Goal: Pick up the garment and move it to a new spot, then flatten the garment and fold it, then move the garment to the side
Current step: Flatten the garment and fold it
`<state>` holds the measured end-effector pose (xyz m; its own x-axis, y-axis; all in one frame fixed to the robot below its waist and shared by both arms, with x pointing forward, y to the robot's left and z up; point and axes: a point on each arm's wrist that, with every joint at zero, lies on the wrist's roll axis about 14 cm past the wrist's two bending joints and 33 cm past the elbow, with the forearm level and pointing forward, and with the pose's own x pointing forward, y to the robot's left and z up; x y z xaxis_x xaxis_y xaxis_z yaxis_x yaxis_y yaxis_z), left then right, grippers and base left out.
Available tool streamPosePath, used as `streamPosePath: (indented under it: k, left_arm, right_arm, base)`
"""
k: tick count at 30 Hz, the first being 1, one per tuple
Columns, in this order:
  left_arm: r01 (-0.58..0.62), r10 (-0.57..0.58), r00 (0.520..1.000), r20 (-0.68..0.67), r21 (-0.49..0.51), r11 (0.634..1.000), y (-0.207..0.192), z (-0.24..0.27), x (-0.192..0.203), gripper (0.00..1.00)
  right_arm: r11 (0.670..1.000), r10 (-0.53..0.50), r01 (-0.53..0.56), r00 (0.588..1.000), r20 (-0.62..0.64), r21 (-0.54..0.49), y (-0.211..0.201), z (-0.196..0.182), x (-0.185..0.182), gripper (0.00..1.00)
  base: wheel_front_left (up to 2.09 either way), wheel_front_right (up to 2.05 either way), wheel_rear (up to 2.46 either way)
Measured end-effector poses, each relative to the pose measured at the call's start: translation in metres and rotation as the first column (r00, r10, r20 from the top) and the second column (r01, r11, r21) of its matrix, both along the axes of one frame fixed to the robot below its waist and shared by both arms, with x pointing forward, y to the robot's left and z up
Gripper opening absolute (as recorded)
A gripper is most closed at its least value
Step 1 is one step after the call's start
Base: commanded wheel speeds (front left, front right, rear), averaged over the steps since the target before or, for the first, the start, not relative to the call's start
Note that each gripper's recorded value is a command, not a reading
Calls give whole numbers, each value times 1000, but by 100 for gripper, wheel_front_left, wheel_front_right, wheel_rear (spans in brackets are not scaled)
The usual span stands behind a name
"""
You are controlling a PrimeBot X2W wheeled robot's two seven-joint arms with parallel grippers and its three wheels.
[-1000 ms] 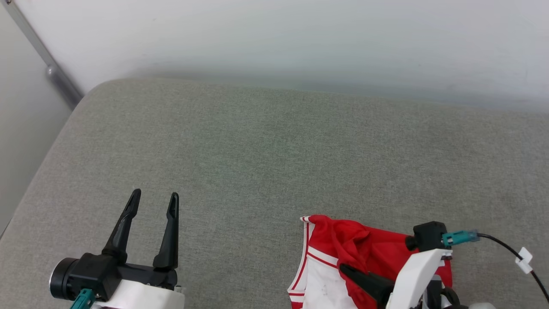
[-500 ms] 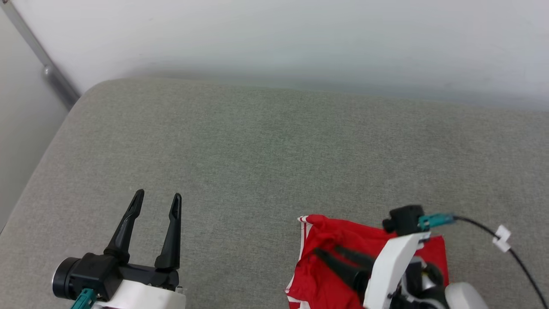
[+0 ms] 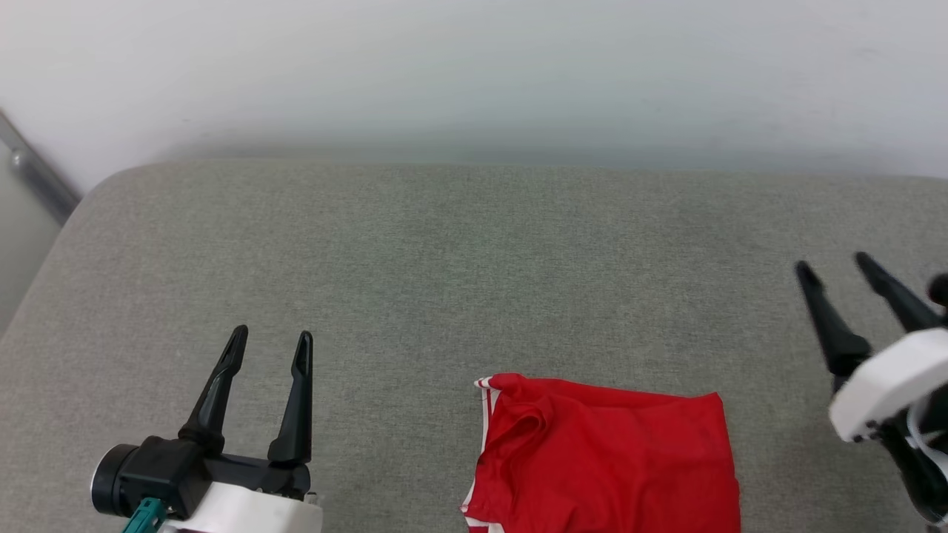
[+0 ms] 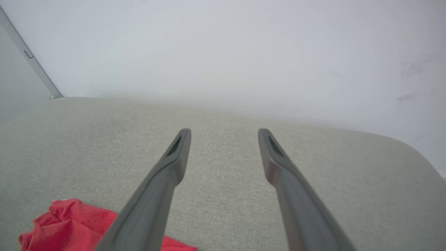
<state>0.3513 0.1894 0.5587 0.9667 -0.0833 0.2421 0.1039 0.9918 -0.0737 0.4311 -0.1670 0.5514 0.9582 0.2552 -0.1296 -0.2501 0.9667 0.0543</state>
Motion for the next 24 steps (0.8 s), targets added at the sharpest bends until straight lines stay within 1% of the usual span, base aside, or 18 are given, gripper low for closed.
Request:
streamPosePath:
  k: [2, 5, 8, 12, 16, 19, 24]
  left_arm:
    - [8, -8, 1000, 0, -3, 1000, -3, 0, 1, 100]
    - [17, -17, 1000, -3, -7, 1000, -6, -1, 3, 100]
    - [21, -21, 1000, -9, -14, 1000, -9, -3, 4, 100]
    - [24, -25, 1000, -19, -25, 999, -11, -7, 3, 100]
    - [25, -26, 999, -27, -27, 999, -12, -9, 1, 100]
    - [22, -23, 999, -25, -46, 999, -13, -9, 1, 100]
    - [28, -29, 999, -26, -44, 999, -15, -9, 0, 100]
  right_arm:
    - [998, -42, 43, 998, 51, -34, -19, 4, -5, 100]
    - [993, -103, 109, 988, 119, -46, -41, 7, -15, 100]
    - [989, -147, 150, 974, 172, -6, -45, 8, -29, 100]
    - [986, -169, 165, 953, 250, 37, -41, 18, -40, 100]
    - [986, -166, 160, 948, 273, 45, -36, 14, -48, 100]
    - [988, -156, 148, 951, 266, 48, -30, 8, -51, 100]
    - [987, -158, 149, 950, 269, 53, -28, 5, -51, 100]
  base:
    - [0, 0, 0]
    - [0, 0, 0]
    - [0, 0, 0]
    - [0, 0, 0]
    - [0, 0, 0]
    - [0, 0, 0]
    - [0, 0, 0]
